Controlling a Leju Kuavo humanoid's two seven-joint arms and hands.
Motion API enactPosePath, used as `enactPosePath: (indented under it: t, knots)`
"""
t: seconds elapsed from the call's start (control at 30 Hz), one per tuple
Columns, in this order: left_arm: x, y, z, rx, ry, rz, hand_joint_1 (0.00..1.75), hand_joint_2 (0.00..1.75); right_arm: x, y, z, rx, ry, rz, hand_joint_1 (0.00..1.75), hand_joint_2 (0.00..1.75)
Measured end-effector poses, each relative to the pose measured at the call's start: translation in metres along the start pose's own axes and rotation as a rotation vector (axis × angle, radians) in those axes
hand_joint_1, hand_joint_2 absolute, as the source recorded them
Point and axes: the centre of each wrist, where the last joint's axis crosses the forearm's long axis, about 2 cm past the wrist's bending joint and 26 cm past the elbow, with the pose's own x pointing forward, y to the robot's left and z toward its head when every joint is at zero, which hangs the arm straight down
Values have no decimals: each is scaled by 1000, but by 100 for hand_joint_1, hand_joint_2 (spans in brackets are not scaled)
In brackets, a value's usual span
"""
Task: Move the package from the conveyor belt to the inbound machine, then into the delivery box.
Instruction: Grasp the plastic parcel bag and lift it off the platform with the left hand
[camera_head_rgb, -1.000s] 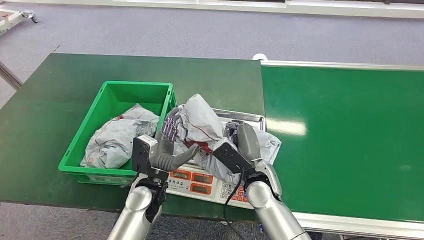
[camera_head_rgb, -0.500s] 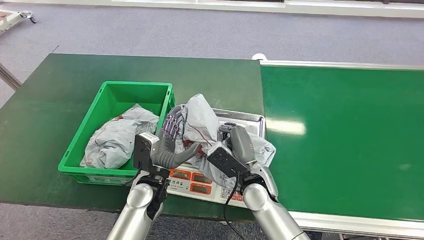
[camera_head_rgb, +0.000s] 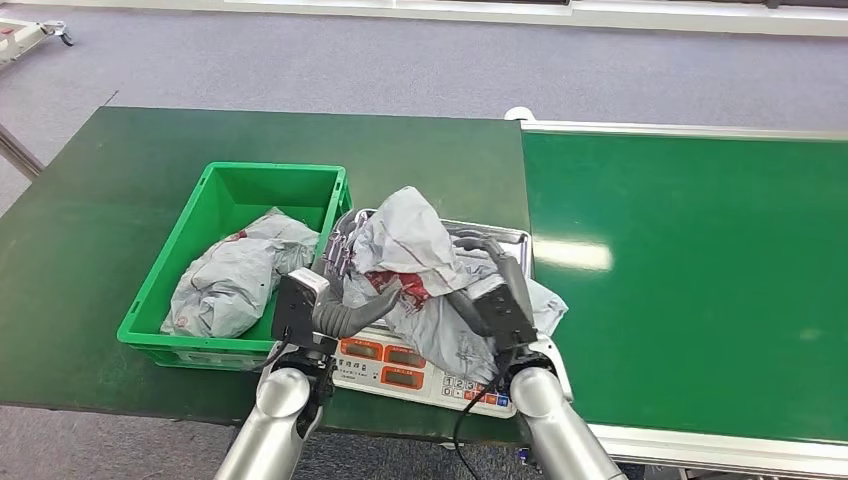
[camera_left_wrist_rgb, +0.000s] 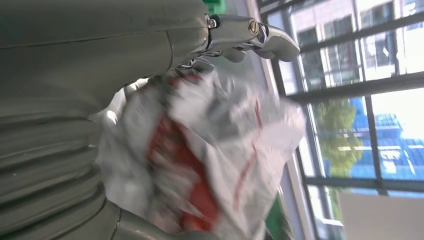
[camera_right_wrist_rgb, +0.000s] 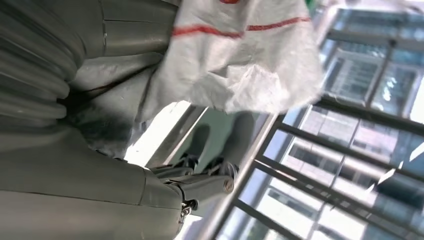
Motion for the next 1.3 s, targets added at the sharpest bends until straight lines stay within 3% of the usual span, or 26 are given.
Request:
enactPosePath:
  t: [0.1, 0.23, 0.3, 0.87, 1.1, 1.13, 1.23, 1.27, 1.3]
  knots:
    - [1, 1, -2, -48, -21, -179, 0, 175, -11, -17, 12, -51, 18, -189, 0, 175]
    - [2, -3, -11, -174, -70, -404, 0, 175, -22, -33, 25, -16, -20, -534, 0, 175]
    - [0, -4, -16, -203, -80, -475, 0, 175, -24, -38, 29, 6, -41, -621, 0, 175]
    - [-18, -9, -35, -349, -90, -647, 0, 175, -46, -53, 37, -8, 14, -621, 0, 175]
    - [-10, -24, -58, -634, -211, -996, 0, 175, -49, -52, 28, 85, -12, -693, 0, 175]
    - [-10, -27, -61, -698, -228, -1047, 8, 175, -50, -52, 27, 89, -10, -698, 0, 175]
    - [-9, -33, -70, -876, -270, -1162, 139, 175, -53, -54, 28, 87, 1, -699, 0, 175]
    - [-9, -33, -74, -921, -278, -1177, 175, 175, -54, -55, 30, 83, 6, -697, 0, 175]
    - [-8, -32, -77, -957, -284, -1179, 175, 175, -55, -56, 32, 77, 10, -696, 0, 175]
